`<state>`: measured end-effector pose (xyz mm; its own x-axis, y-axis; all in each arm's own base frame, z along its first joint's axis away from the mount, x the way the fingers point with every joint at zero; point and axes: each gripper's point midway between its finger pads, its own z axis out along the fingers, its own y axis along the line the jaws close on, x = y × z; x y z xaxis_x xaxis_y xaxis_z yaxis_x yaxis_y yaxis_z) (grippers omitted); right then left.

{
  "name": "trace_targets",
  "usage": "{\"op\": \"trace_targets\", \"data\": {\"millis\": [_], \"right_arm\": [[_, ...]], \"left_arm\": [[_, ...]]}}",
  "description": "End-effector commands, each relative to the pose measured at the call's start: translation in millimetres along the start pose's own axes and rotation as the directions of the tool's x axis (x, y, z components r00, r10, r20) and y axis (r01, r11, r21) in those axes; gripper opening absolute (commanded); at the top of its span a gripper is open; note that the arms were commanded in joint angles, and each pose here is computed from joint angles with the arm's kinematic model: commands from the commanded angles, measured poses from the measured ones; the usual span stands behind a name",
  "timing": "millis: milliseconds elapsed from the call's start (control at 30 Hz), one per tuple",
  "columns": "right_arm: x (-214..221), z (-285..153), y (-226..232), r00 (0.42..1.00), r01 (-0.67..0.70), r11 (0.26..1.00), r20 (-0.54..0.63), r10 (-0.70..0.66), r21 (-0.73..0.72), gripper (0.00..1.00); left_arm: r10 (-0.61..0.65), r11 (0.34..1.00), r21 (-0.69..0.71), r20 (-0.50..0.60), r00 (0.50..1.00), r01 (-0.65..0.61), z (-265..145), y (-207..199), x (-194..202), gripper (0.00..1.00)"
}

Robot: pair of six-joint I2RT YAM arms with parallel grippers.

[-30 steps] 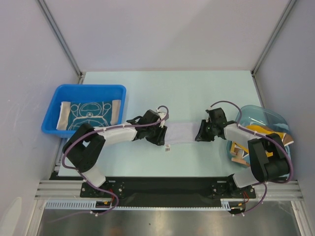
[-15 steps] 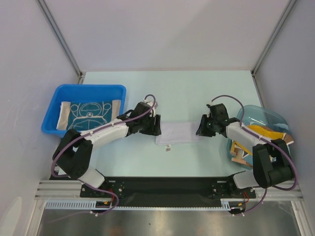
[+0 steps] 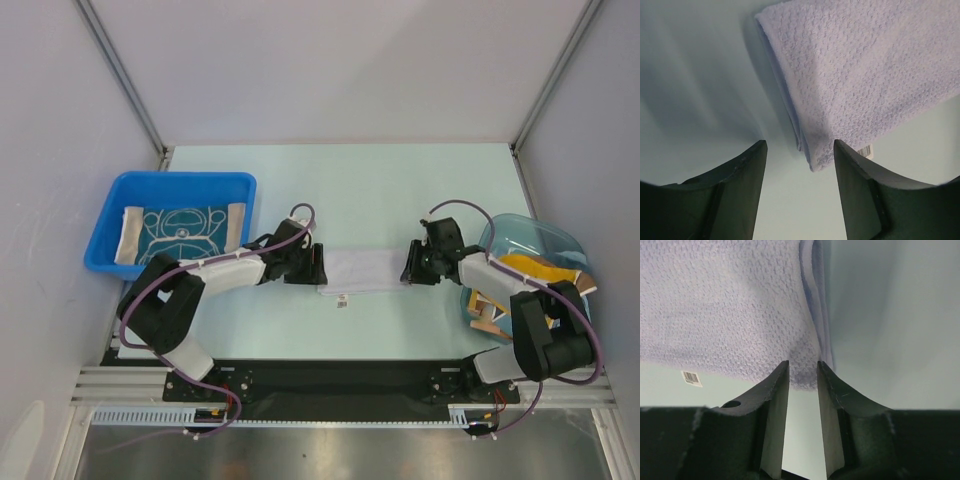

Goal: Fold and stack the towels
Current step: Neatly place the folded towel into the bin

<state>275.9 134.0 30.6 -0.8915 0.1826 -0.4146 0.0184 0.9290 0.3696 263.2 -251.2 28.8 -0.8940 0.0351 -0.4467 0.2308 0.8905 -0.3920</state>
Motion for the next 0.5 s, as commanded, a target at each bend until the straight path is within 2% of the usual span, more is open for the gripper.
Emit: {"op": "trace_targets", "data": {"millis": [0,233,333,400,467], "right_arm": [[-8.5,-13.4,-3.6,0.999,0.036,0.999,0.039,-0.037,0.039,0.35],[-3.8,-14.1,-9.9,0.999,0.045,0.997,0.018,-0.047,0.069,0.45],[4.4,-7.7,-16.2,0.999,0.051,0.995,-0.01,-0.05,0.086,0.46],[12.3,-3.6,-20.2,0.999,0.048,0.995,-0.027,-0.046,0.088,0.41],[15.8,-1.4,-16.6,0.999,0.037,0.998,-0.028,-0.036,0.059,0.27]], "left_arm": [[-0.017,0.999,0.047,0.045,0.999,0.015,-3.0,-13.5,-13.3,0.62],[-0.034,0.999,0.038,0.048,0.998,0.032,-8.3,-13.1,-14.4,0.62],[-0.043,0.999,0.013,0.045,0.998,0.042,-8.0,-8.3,-14.6,0.61],[-0.046,0.999,0.01,0.044,0.998,0.045,-8.0,-6.5,-13.8,0.6],[-0.046,0.999,0.017,0.047,0.998,0.046,-9.1,-7.6,-13.8,0.59]]}}
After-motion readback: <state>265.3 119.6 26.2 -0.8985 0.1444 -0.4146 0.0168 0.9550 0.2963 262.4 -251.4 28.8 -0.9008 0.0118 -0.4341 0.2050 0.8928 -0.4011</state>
